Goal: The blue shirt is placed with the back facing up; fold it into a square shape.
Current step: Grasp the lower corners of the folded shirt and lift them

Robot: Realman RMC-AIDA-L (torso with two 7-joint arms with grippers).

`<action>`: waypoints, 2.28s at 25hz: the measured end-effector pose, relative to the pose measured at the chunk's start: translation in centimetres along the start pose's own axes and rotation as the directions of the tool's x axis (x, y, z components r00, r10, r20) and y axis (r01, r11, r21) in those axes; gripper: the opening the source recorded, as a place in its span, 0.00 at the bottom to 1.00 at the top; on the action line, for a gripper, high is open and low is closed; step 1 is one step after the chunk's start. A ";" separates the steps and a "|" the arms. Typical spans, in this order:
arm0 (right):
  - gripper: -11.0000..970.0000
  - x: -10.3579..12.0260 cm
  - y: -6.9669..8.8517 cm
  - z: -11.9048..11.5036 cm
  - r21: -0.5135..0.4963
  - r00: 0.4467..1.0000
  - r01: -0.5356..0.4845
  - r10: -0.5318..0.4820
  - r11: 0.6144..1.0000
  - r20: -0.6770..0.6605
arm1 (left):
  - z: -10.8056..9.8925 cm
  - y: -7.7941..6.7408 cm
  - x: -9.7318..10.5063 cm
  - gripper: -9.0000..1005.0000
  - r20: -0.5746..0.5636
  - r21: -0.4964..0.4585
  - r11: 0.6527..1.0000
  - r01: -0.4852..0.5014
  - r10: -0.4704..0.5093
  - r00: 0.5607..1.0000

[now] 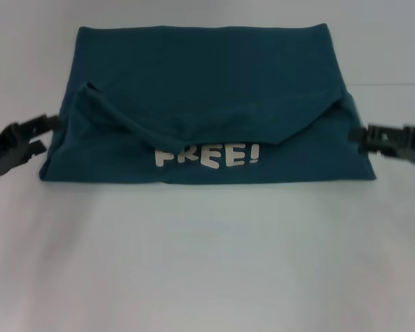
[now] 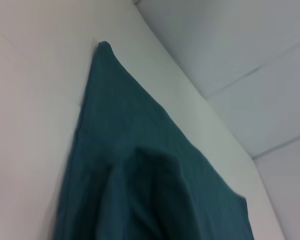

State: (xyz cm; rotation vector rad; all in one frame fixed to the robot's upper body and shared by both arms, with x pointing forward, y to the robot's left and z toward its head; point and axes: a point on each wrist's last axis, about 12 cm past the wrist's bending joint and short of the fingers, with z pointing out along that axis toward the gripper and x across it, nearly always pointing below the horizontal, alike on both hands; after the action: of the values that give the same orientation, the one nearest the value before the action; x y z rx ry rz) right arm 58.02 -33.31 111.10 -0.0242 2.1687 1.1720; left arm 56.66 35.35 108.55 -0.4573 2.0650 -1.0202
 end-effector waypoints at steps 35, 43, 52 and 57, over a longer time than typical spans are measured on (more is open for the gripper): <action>0.77 1.7 -1.0 -1.2 -0.020 0.999 -0.009 0.010 1.000 0.042 | 4.6 1.7 2.6 0.71 -0.081 -0.184 0.926 -0.329 0.320 0.944; 0.77 1.9 -1.0 -1.3 -0.021 0.999 -0.021 0.021 1.000 0.041 | 4.2 1.8 2.2 0.67 -0.058 -0.199 0.935 -0.294 0.289 0.956; 0.77 1.9 -1.0 -1.4 -0.021 0.999 -0.021 0.022 1.000 0.039 | 4.3 1.8 2.4 0.29 -0.081 -0.201 0.929 -0.312 0.302 0.950; 0.77 1.9 -1.1 -1.5 -0.015 0.999 -0.019 0.019 1.000 0.032 | 4.1 1.8 2.4 0.11 -0.079 -0.191 0.935 -0.298 0.288 0.954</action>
State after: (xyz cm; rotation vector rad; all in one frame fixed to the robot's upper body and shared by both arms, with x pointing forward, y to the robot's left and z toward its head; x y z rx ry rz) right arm 56.09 -34.58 109.80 0.0083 2.1365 1.1916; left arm 58.34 32.85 104.40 -0.2141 2.2100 -0.6553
